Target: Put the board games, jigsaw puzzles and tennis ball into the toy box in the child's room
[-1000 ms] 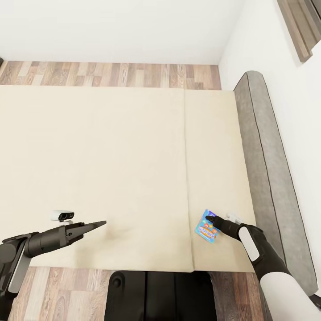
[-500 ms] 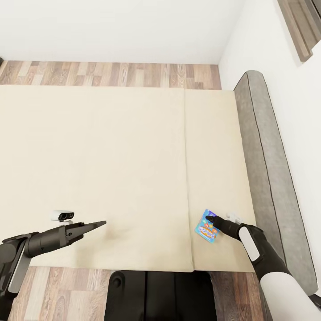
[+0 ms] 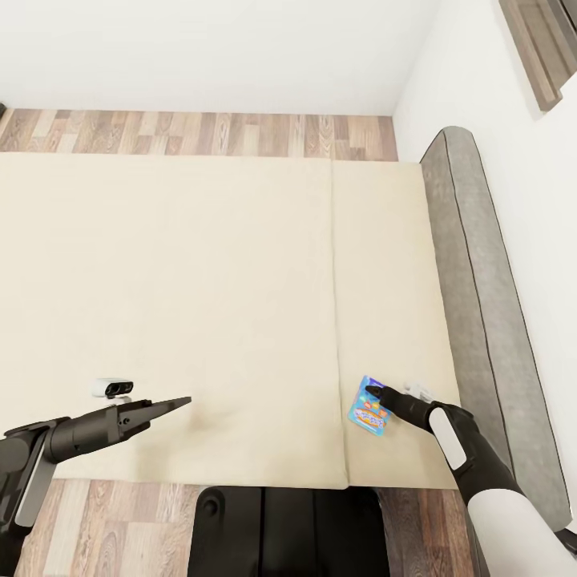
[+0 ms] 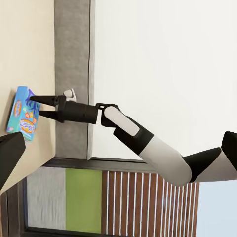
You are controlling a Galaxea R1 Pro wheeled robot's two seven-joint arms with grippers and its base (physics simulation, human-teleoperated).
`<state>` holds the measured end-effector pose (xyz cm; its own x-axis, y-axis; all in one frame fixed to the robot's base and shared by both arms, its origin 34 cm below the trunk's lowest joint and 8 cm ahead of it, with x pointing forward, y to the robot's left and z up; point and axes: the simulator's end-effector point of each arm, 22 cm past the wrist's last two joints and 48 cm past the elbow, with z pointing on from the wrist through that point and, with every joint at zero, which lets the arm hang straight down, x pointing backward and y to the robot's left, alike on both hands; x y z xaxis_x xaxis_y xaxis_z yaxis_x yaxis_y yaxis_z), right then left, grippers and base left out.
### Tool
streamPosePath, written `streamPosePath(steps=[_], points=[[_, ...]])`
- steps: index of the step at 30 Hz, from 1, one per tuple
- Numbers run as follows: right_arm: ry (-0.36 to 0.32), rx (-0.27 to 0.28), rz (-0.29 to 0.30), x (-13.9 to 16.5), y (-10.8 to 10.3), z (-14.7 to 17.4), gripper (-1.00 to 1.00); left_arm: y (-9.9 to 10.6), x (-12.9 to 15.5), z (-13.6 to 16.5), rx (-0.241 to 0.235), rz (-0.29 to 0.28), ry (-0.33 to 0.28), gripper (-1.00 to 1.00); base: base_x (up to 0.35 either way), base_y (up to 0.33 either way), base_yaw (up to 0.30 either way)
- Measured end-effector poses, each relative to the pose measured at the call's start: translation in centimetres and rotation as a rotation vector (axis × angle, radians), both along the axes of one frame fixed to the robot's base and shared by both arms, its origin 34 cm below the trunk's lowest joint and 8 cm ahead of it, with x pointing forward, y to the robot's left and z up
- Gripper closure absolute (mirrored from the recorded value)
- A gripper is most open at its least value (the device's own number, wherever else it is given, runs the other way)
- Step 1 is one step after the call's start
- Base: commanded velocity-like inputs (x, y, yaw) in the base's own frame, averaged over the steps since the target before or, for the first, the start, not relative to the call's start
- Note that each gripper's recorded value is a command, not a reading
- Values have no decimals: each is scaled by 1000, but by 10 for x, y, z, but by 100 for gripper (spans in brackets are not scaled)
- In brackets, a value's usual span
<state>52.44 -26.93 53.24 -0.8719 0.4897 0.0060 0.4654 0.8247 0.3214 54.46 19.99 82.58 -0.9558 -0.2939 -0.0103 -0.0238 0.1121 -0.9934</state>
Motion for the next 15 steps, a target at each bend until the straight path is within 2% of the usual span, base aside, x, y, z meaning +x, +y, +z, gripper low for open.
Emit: streamPosePath(steps=[9,15], points=[[1,0,2,0,0,0,-100,0,0,0,0,0,0,-100,0,0,0],[33,10,8,-7,2,0,-100,0,0,0,1,0,0,-100,0,0,0]])
